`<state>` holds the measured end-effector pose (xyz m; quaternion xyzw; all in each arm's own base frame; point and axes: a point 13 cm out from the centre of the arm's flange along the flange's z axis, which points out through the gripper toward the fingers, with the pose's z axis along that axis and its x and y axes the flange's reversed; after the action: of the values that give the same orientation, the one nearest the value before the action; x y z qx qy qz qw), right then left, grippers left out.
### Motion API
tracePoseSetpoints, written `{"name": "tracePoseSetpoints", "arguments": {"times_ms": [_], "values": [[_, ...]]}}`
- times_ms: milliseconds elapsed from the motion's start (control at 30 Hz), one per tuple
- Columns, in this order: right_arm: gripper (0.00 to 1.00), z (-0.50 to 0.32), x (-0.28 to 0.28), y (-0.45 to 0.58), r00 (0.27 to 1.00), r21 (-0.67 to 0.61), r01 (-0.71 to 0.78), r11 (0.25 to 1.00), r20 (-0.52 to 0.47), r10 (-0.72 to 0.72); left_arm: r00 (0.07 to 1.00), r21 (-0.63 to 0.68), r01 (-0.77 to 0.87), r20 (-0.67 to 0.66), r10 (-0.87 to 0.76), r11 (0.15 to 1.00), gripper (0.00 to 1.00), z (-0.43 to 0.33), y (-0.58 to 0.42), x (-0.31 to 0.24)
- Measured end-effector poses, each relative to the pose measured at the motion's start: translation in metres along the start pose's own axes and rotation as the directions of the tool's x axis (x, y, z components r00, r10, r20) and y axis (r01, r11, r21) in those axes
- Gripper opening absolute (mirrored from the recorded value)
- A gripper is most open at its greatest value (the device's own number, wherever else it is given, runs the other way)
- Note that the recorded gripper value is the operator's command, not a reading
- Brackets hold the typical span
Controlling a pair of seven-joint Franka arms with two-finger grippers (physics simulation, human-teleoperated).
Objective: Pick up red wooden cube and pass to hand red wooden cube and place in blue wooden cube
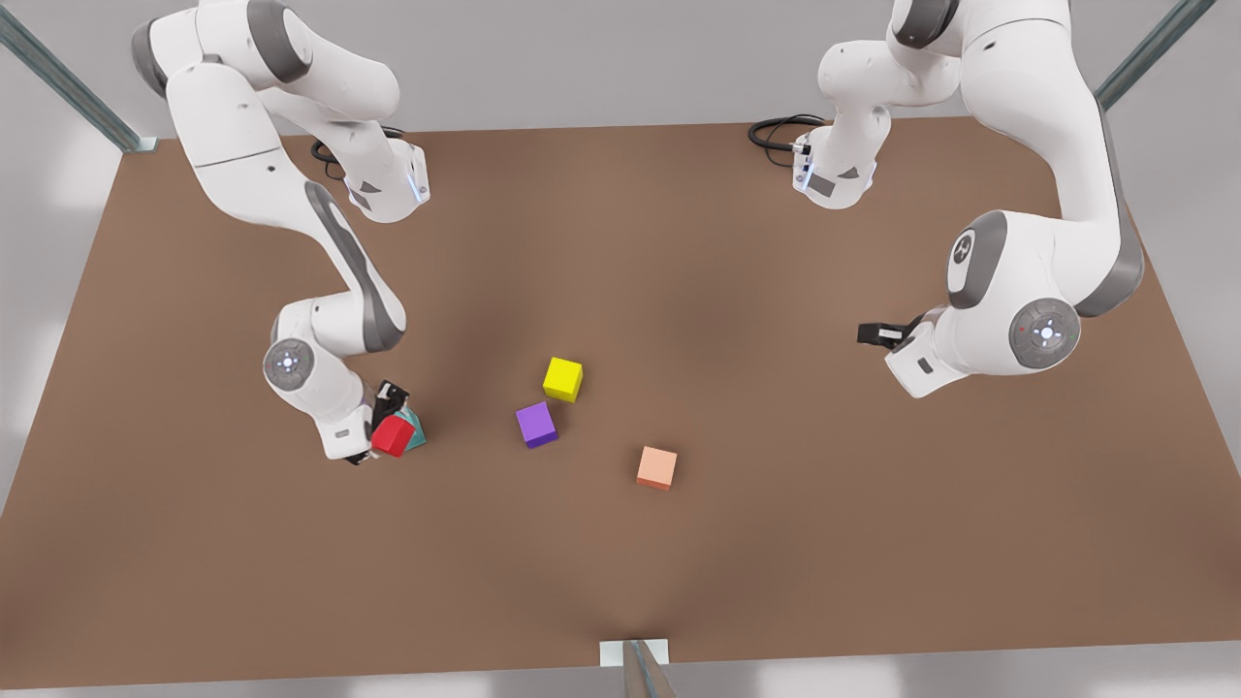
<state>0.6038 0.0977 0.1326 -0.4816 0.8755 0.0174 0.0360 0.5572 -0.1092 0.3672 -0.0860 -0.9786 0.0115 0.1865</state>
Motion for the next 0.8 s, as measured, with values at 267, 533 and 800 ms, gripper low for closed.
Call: {"name": "tracePoseSetpoints", "arguments": {"times_ms": [267, 533, 800], "values": [[1.00, -0.067, -0.027, -0.030, 0.994, 0.018, -0.092, 0.996, 0.055, 0.091, 1.000, 0.000, 0.023, -0.001, -0.023, 1.000, 1.00, 0.001, 0.001, 0.000], [1.00, -0.129, -0.042, -0.108, 0.931, -0.012, -0.361, 0.933, -0.072, 0.359, 0.999, 0.001, 0.035, 0.011, -0.035, 0.999, 1.00, -0.008, 0.000, 0.001], [1.00, -0.344, 0.012, 0.000, 0.793, 0.110, -0.577, 0.809, -0.162, 0.588, 0.999, 0.020, 0.032, -0.009, -0.032, 0.999, 1.00, -0.011, -0.008, 0.007]]}}
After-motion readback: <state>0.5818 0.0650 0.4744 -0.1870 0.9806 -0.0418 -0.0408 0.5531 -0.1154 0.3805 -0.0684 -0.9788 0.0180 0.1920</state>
